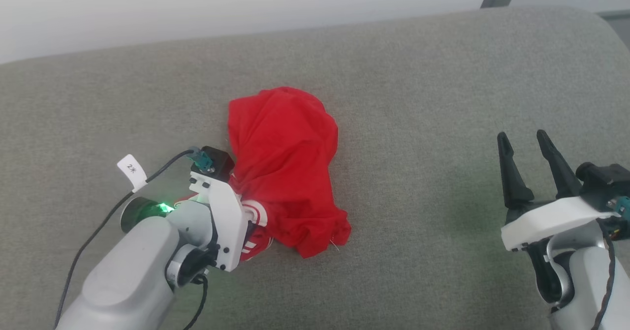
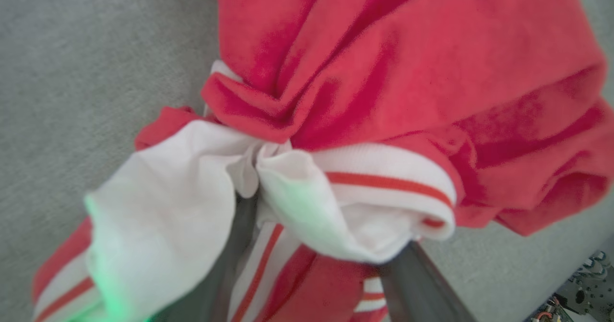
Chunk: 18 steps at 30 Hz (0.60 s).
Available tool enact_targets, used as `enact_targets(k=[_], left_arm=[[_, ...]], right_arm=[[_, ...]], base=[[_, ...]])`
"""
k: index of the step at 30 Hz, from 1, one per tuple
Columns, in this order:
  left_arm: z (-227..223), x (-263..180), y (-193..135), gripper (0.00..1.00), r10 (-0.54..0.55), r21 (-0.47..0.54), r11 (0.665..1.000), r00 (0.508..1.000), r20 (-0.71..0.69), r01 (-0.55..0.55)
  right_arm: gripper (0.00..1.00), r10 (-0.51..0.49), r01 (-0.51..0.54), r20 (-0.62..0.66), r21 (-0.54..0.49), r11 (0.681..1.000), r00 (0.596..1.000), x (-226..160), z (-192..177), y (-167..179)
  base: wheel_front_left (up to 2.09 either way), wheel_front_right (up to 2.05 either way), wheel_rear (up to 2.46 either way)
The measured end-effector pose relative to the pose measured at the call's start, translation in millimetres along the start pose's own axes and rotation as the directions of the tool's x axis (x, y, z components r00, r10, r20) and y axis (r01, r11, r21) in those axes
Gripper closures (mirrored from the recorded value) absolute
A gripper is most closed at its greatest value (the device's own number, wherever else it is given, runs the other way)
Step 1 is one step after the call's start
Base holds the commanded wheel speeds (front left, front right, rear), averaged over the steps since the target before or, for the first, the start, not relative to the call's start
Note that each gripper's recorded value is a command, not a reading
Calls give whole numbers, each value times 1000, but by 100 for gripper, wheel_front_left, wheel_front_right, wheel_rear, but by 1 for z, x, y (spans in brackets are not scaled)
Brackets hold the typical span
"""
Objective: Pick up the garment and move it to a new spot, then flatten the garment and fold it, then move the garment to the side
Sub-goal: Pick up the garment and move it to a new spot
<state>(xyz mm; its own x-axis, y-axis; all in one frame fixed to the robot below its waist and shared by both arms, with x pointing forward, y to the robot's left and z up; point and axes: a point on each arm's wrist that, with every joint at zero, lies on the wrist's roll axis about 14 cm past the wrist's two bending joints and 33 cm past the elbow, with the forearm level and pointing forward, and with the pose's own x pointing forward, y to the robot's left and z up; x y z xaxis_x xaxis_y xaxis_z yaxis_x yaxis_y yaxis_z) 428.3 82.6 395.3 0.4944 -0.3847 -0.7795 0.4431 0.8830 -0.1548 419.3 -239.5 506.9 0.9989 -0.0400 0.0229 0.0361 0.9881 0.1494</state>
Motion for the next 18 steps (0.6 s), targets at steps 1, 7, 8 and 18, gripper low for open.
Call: enact_targets(k=[1,7,8,18], left_arm=[[2,-2,0,0,-6,1,1000,1000,14,6],[31,-31,14,0,23,10,1000,984,176,-25],[38,-38,18,0,29,12,999,975,220,-33],[77,-127,78,0,216,-103,975,738,639,-196]], right_arm=[[0,1,-1,3,0,1000,1000,-1,1,0],[0,15,-15,17,-2,1000,1000,-5,7,4],[0,17,-17,18,-2,1000,1000,-6,8,4],[0,57,-57,36,2,998,998,-11,15,18]], base=[[0,0,0],[0,0,0],[0,0,0],[0,0,0]])
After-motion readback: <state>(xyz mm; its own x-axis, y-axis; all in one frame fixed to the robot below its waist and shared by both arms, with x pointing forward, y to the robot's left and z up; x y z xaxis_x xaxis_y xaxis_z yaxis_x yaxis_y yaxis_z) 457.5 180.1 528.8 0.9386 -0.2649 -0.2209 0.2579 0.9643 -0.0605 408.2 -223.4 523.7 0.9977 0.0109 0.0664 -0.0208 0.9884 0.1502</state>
